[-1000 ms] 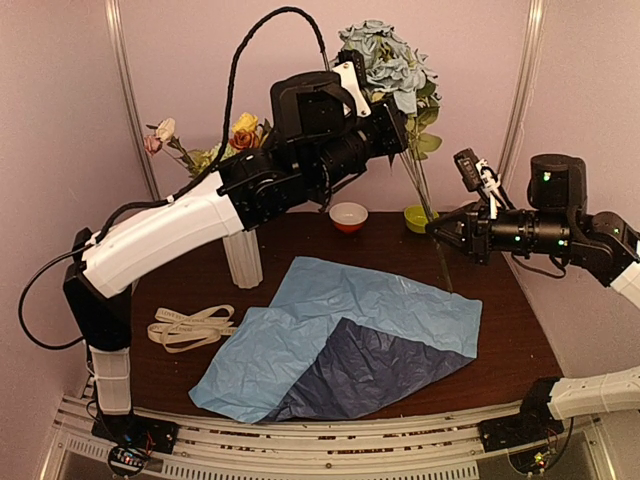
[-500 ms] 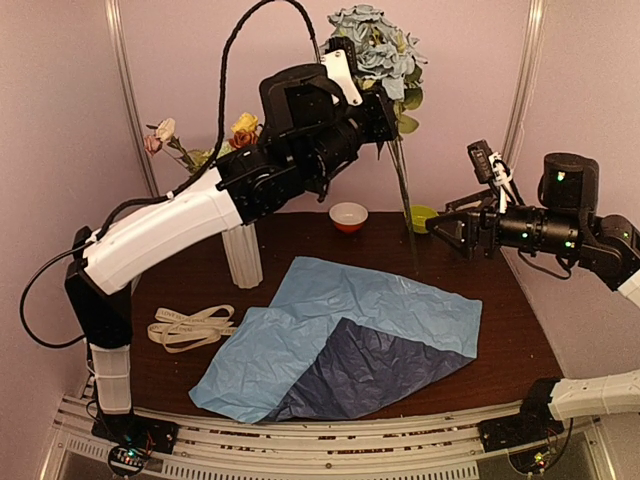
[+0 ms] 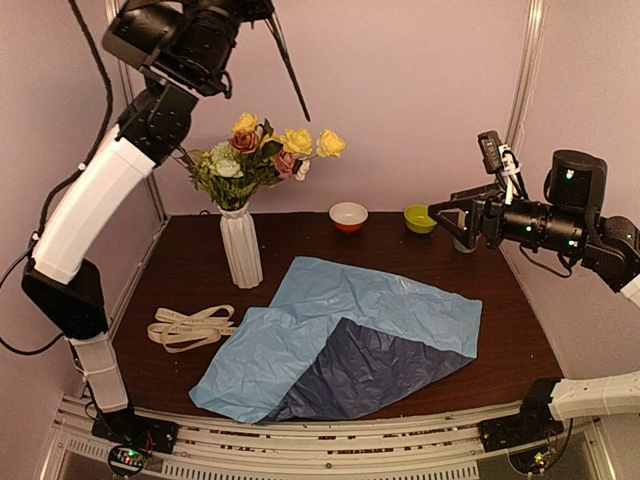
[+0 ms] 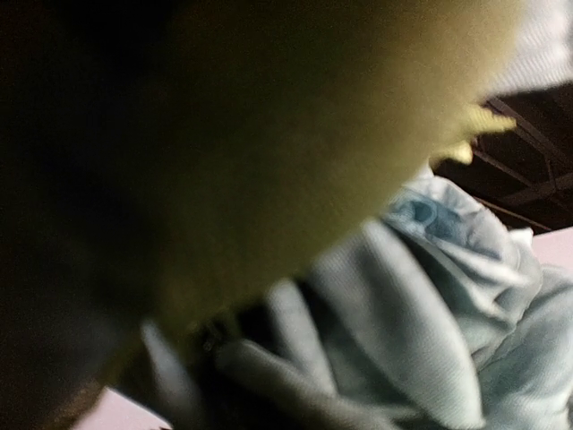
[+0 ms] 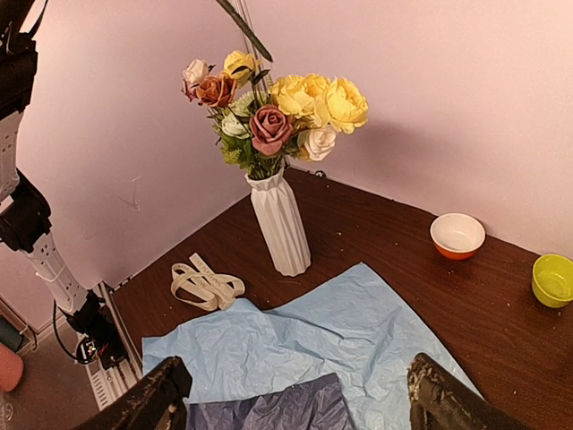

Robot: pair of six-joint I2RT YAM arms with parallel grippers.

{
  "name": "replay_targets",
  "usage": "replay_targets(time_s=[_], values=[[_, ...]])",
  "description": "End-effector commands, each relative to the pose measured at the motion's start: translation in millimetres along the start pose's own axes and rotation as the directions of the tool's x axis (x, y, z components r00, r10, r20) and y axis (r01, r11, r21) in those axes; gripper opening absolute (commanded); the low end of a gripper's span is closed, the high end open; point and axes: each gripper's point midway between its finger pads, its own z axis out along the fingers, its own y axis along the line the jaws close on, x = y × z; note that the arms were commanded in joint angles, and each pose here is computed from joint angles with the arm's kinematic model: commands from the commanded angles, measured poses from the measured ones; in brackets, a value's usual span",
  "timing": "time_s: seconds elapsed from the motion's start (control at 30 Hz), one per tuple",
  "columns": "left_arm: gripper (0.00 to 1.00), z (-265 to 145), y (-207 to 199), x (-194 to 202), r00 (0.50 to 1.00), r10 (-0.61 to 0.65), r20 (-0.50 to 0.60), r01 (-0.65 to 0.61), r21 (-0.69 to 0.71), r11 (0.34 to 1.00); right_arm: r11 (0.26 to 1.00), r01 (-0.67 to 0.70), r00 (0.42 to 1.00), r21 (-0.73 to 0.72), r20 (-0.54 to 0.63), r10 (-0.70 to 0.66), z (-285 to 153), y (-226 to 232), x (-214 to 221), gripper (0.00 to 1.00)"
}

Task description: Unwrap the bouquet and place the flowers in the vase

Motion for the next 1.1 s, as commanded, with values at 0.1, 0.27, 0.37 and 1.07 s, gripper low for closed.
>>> replay_targets(time_s=[0.1,0.27,0.37,1.07], values=[[0.00,-42,74,-121,0.976,0.137,0.169,-0.117,-0.122,0.986,0.997,-0.047,0.999,-0.062,0.016,0.048,8,12,-11,0.84],[0.00,-87,108,-122,0.979,0.144,0.145,-0.119,-0.171,0.978,0.994,-0.050,0.998,-0.094,-0.035,0.047,24,18,-14,0.83],[0.00,-114,120,-113,0.977,0.155,0.145,-0.128,-0.177,0.976,0.992,-0.059,0.997,-0.108,-0.048,0.054,32,21,-18,0.83],[0.00,-167,189,23,0.994,0.094,0.054,-0.081,-0.201,0.976,0.988,-0.127,0.991,-0.090,-0.047,0.123,42,23,-12,0.80]])
